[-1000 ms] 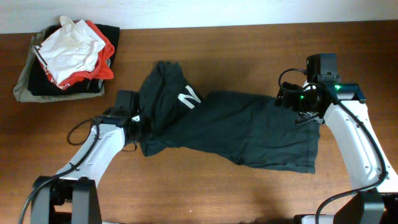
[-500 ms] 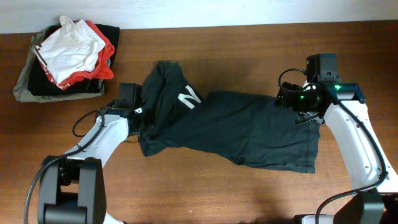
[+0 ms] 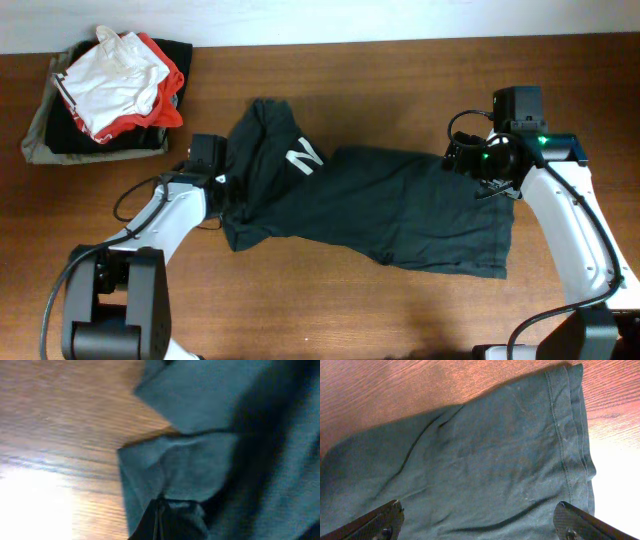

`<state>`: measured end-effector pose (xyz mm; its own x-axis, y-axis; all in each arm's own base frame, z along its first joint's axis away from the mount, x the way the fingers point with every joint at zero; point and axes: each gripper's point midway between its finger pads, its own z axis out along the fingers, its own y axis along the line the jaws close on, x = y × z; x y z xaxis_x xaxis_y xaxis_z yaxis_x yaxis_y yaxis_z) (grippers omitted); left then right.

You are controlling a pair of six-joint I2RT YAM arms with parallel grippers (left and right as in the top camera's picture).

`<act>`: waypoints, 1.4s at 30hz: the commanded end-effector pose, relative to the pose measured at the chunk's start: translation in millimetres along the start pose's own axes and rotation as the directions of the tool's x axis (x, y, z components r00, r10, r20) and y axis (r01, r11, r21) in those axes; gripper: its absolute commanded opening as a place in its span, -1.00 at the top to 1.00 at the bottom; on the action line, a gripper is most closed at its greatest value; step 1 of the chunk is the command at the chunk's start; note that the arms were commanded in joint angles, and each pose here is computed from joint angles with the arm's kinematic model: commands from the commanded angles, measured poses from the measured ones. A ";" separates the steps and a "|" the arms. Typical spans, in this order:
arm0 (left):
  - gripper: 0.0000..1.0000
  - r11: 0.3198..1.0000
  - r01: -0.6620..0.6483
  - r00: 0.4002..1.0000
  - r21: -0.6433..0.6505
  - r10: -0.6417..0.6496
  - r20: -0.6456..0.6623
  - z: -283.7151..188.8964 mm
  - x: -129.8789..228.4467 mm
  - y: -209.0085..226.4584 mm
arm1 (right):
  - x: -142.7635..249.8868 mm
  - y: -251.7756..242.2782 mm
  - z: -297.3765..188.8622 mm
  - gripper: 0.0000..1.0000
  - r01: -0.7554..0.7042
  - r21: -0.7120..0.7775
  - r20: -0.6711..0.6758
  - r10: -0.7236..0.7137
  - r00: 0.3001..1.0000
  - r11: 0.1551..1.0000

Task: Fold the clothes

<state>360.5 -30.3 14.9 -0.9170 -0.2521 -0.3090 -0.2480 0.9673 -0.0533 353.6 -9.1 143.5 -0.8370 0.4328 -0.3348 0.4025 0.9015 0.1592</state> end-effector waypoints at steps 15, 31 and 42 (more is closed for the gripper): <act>0.98 0.968 0.212 0.977 -0.134 -0.212 0.014 -29.3 -35.4 87.0 | -2.1 -0.4 1.6 -0.97 -0.011 -0.002 0.005 0.011 1.000 1.000; -0.98 0.970 0.240 0.947 0.045 -0.224 -0.229 -34.4 18.5 49.5 | -2.0 -0.3 1.6 -0.97 -0.011 -0.002 0.005 0.011 1.000 1.000; -0.98 0.968 0.247 0.945 0.047 -0.230 -0.234 -16.4 38.0 38.3 | -2.6 0.0 1.6 -0.97 -0.012 -0.003 0.007 0.012 1.000 1.000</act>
<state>309.3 10.0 18.1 -0.8781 -0.4750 -0.0571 -0.4623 0.8732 -0.1539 356.1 -9.1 144.5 -0.8336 0.4320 -0.3443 0.4001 0.9019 0.1630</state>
